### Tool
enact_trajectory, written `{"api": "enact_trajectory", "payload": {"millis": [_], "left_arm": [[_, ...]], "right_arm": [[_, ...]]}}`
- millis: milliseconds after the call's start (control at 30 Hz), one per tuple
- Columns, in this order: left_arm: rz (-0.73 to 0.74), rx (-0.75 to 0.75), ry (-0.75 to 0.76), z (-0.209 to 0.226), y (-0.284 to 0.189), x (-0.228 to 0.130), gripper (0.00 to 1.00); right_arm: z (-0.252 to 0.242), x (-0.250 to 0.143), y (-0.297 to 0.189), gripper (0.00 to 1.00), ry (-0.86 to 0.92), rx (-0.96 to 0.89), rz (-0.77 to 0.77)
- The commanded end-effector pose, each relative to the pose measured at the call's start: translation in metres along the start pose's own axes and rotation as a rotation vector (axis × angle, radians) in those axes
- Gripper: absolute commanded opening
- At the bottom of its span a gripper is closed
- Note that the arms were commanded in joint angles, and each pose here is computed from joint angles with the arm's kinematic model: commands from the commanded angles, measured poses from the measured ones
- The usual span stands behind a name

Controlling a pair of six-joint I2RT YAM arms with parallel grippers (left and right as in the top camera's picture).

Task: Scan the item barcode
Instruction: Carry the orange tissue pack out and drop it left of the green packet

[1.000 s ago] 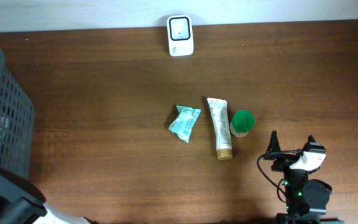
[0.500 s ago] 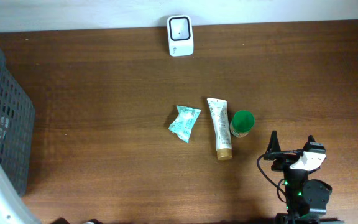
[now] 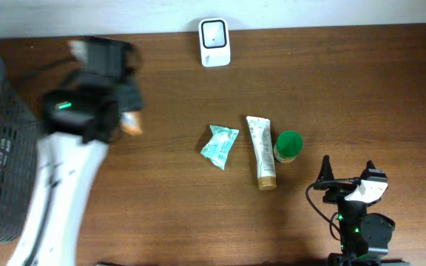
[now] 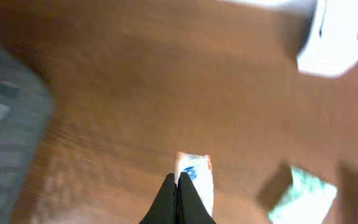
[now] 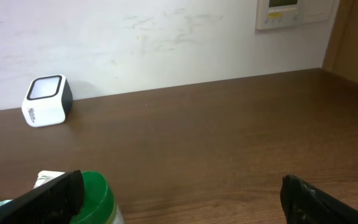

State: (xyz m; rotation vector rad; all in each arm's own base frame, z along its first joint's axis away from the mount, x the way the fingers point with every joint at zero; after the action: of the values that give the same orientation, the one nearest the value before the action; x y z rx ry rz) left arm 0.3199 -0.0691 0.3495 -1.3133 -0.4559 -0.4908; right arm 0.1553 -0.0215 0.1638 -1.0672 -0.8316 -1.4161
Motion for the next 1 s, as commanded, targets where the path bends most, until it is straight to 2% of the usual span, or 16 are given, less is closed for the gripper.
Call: {"api": "enact_trajectory", "payload": {"millis": [0,167,400,500,733,833,867,967], "left_arm": [[0.156,-0.014,0.117,-0.052,0.051,-0.023,0.0],[0.258,-0.024,0.243,-0.114,0.112,-0.046,0.0],[0.275,-0.015,0.262,-0.128,0.136,-0.051,0.02],[0.253,-0.018,0.252,-0.124,0.135,-0.042,0.29],[0.113,-0.032,0.212,-0.09,0.089,0.021,0.52],[0.003,-0.018,0.154,-0.049,0.046,0.058,0.66],[-0.032,-0.007,0.134,-0.033,0.032,0.067,0.75],[-0.122,0.102,0.03,0.032,-0.005,0.084,0.82]], "right_arm": [[-0.003,-0.002,0.0,0.98,0.0,-0.019,0.001],[-0.003,-0.002,0.0,0.98,0.0,-0.019,0.001],[-0.003,-0.002,0.0,0.98,0.0,-0.019,0.001],[-0.003,-0.002,0.0,0.98,0.0,-0.019,0.001],[-0.003,-0.002,0.0,0.98,0.0,-0.019,0.001],[-0.003,-0.002,0.0,0.98,0.0,-0.019,0.001],[-0.003,-0.002,0.0,0.98,0.0,-0.019,0.001],[-0.003,-0.002,0.0,0.98,0.0,-0.019,0.001]]}}
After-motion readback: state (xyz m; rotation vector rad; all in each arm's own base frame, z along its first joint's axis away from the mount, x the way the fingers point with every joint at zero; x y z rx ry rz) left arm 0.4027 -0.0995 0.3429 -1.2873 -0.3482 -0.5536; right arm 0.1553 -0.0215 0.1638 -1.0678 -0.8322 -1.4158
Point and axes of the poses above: each gripper's point midway between its finger pads, its own y axis out along the fingers, its own z axis along the line the jaws close on, x = y × z, the point moved 9 cm from there along -y, back along the fingers, and after that the axes turned 14 degrees about y, right-handed, at the moved point
